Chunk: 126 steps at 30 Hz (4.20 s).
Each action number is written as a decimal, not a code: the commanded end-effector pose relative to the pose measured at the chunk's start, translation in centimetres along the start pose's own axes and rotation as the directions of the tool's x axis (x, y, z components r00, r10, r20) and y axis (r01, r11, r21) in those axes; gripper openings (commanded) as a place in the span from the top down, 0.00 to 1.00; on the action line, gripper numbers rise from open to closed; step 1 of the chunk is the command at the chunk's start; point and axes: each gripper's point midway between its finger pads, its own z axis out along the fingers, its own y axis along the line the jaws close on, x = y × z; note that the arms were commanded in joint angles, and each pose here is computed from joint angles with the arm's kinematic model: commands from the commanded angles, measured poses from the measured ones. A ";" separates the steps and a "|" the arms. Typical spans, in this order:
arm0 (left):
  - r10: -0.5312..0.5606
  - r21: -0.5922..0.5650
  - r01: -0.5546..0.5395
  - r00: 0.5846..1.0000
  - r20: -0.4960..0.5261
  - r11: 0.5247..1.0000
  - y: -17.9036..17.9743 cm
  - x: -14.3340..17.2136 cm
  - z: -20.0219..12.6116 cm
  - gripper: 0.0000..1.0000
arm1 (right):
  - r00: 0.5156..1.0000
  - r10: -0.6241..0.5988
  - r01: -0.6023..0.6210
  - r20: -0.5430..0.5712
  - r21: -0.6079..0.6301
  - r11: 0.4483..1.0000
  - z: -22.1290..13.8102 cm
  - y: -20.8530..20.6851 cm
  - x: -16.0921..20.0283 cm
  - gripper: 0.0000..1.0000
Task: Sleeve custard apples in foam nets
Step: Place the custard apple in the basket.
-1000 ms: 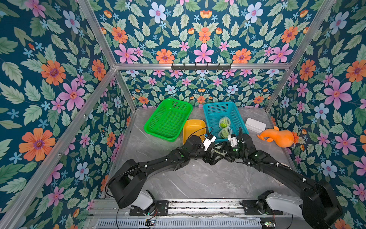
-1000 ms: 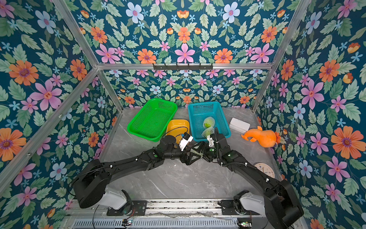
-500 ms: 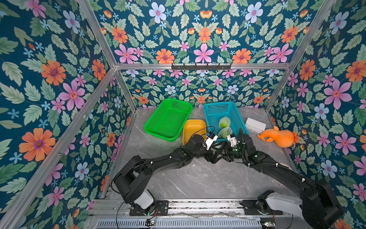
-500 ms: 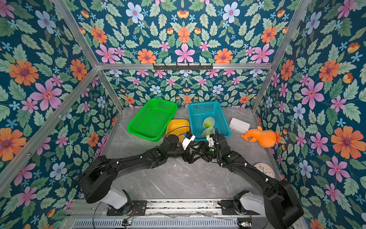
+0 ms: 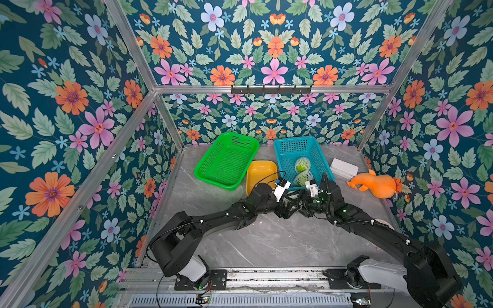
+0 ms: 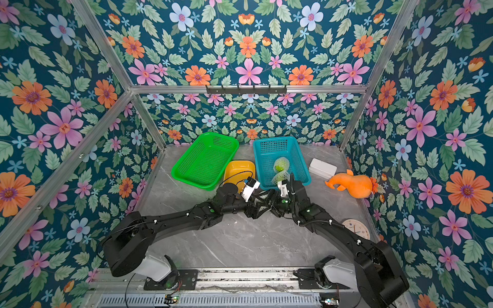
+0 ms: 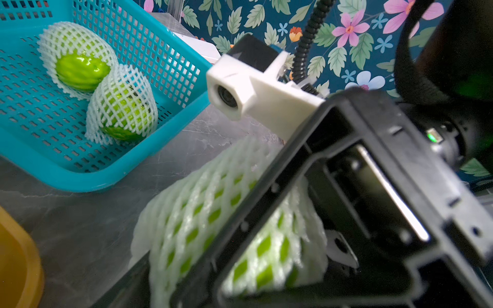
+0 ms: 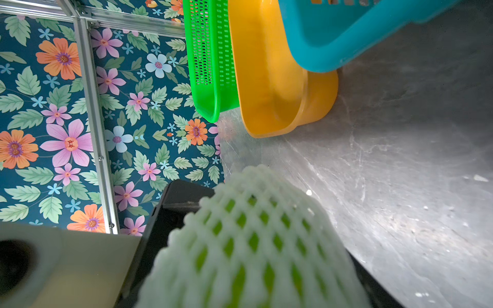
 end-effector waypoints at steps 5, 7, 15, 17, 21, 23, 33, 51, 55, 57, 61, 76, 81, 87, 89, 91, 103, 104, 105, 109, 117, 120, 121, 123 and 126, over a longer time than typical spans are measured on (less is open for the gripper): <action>0.015 -0.068 -0.016 1.000 -0.009 0.998 0.6 -0.2 -1.7 0.00 | 0.999 -0.018 0.016 0.027 0.067 0.998 -1.2 -0.7 -0.2 0.23; 0.013 -0.083 -0.015 1.000 -0.022 0.996 0.7 0.0 -2.1 0.00 | 1.000 -0.017 0.016 0.023 0.066 0.998 -1.1 -0.7 -0.2 0.23; 0.089 -0.069 -0.093 0.994 -0.057 0.993 0.3 -0.9 -1.9 0.00 | 1.000 -0.015 0.015 -0.012 0.041 0.999 -0.4 -0.2 -0.1 0.24; 0.108 -0.038 -0.111 0.991 -0.083 0.993 -0.1 -0.9 -1.3 0.00 | 1.000 -0.018 0.019 -0.018 0.039 0.999 -0.4 -0.1 0.0 0.24; 0.118 0.016 -0.117 0.985 -0.125 0.993 -0.6 -0.5 -0.2 0.00 | 1.000 -0.020 0.020 -0.020 0.039 0.999 -0.4 0.0 0.0 0.24; 0.118 0.029 -0.116 0.983 -0.138 0.993 -0.6 -0.3 0.2 0.00 | 1.000 -0.020 0.021 -0.021 0.034 0.999 -0.4 0.0 0.1 0.24; 0.100 0.076 -0.092 0.989 -0.108 0.993 -1.2 -0.6 1.0 0.23 | 0.999 -0.016 0.017 -0.029 0.025 1.000 -0.3 0.0 0.2 0.24; 0.051 0.024 -0.049 0.995 -0.080 0.998 0.5 -0.4 0.3 0.38 | 1.000 0.013 -0.014 0.027 0.048 0.999 -1.1 -0.5 -0.4 0.01; 0.020 -0.018 -0.021 0.998 -0.066 1.000 1.4 -0.5 -0.2 0.38 | 0.999 0.020 -0.023 0.047 0.060 0.998 -1.8 -0.9 -0.6 0.01; -0.008 -0.041 0.006 0.999 -0.054 0.999 2.1 -0.8 -0.5 0.38 | 0.998 0.021 -0.025 0.062 0.065 0.998 -2.4 -1.0 -0.8 0.01; -0.089 -0.074 0.087 0.996 -0.022 0.993 3.5 -1.2 -1.1 0.39 | 0.995 0.027 -0.033 0.100 0.067 0.997 -3.9 -1.2 -1.5 0.01; -0.393 0.351 0.312 0.900 0.189 0.883 0.3 -9.5 -5.9 0.41 | 0.975 -0.026 -0.014 0.222 0.175 0.984 -6.6 -3.2 -2.9 0.01; -0.471 0.473 0.327 0.853 0.226 0.819 -0.6 -11.5 -7.6 0.45 | 0.974 -0.028 -0.017 0.226 0.195 0.981 -6.6 -4.1 -2.8 0.01; -0.499 0.501 0.334 0.833 0.240 0.799 -0.4 -12.1 -7.5 0.46 | 0.974 -0.032 -0.015 0.226 0.201 0.979 -6.6 -4.4 -2.7 0.01; -0.484 0.462 0.332 0.834 0.263 0.822 0.3 -12.3 -7.1 0.49 | 0.972 -0.040 -0.011 0.233 0.213 0.977 -6.7 -4.6 -2.8 0.01; -0.460 0.391 0.337 0.842 0.282 0.857 1.5 -12.5 -6.3 0.49 | 0.969 -0.053 -0.004 0.242 0.229 0.973 -6.9 -4.8 -2.9 0.01; -0.375 -0.007 0.397 0.874 0.309 0.918 11.4 -14.1 1.9 0.47 | 0.955 -0.136 0.044 0.264 0.327 0.944 -8.2 -5.4 -3.8 0.01; -0.381 -0.023 0.406 0.875 0.300 0.914 12.2 -14.2 2.9 0.48 | 0.953 -0.145 0.049 0.267 0.337 0.940 -8.3 -5.4 -3.9 0.01; -0.385 -0.036 0.411 0.878 0.284 0.911 12.8 -14.1 3.8 0.47 | 0.952 -0.152 0.052 0.267 0.347 0.937 -8.4 -5.6 -4.0 0.01; -0.371 -0.142 0.404 0.904 0.210 0.904 15.4 -13.4 7.9 0.47 | 0.947 -0.180 0.071 0.264 0.375 0.924 -8.8 -5.7 -4.2 0.01; -0.216 -0.354 0.219 0.975 0.048 0.909 16.7 -11.1 11.6 0.46 | 0.947 -0.202 0.078 0.251 0.428 0.900 -9.0 -7.0 -4.3 0.01; -0.194 -0.441 0.171 0.981 -0.007 0.881 17.8 -9.9 12.4 0.45 | 0.941 -0.220 0.087 0.259 0.442 0.893 -9.3 -7.1 -4.5 0.01; -0.182 -0.471 0.151 0.983 -0.021 0.869 18.2 -9.6 12.6 0.45 | 0.938 -0.225 0.087 0.264 0.448 0.890 -9.5 -7.2 -4.6 0.01; -0.147 -0.530 0.100 0.988 -0.046 0.842 18.8 -9.1 12.9 0.45 | 0.933 -0.232 0.086 0.276 0.455 0.886 -9.7 -7.2 -4.7 0.01; -0.106 -0.590 0.035 0.991 -0.086 0.807 19.5 -8.4 13.2 0.45 | 0.930 -0.241 0.091 0.278 0.461 0.883 -9.9 -7.2 -4.8 0.01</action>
